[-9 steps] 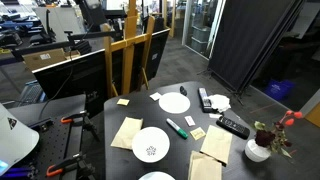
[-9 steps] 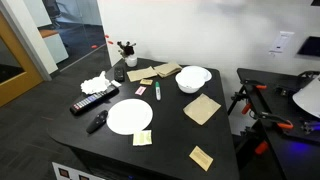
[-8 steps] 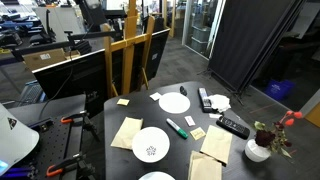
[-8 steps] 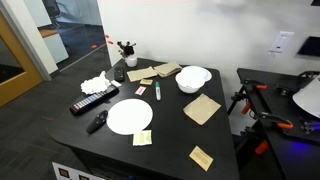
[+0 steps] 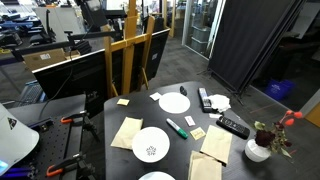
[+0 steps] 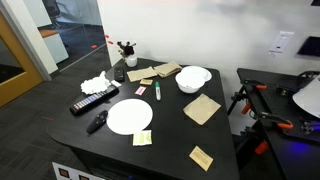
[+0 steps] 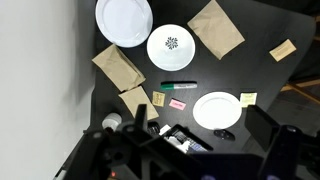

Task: Move the marker to the left

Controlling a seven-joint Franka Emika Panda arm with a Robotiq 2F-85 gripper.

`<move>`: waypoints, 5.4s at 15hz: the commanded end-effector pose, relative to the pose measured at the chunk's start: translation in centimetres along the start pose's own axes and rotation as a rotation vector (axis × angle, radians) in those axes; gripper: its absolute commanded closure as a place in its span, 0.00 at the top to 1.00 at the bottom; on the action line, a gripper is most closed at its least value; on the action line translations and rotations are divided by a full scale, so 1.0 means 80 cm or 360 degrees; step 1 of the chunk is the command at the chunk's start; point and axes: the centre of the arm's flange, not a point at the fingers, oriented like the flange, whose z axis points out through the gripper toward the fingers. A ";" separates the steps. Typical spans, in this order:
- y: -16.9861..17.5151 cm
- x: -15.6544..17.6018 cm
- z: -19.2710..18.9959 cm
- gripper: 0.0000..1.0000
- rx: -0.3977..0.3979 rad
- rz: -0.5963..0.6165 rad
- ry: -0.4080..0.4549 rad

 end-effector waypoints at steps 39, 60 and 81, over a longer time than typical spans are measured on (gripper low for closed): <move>-0.065 0.221 0.486 1.00 0.0064 0.2322 -0.0298; -0.025 0.208 0.556 1.00 -0.0087 0.2297 -0.0278; -0.001 0.234 0.625 1.00 -0.0134 0.2313 -0.0404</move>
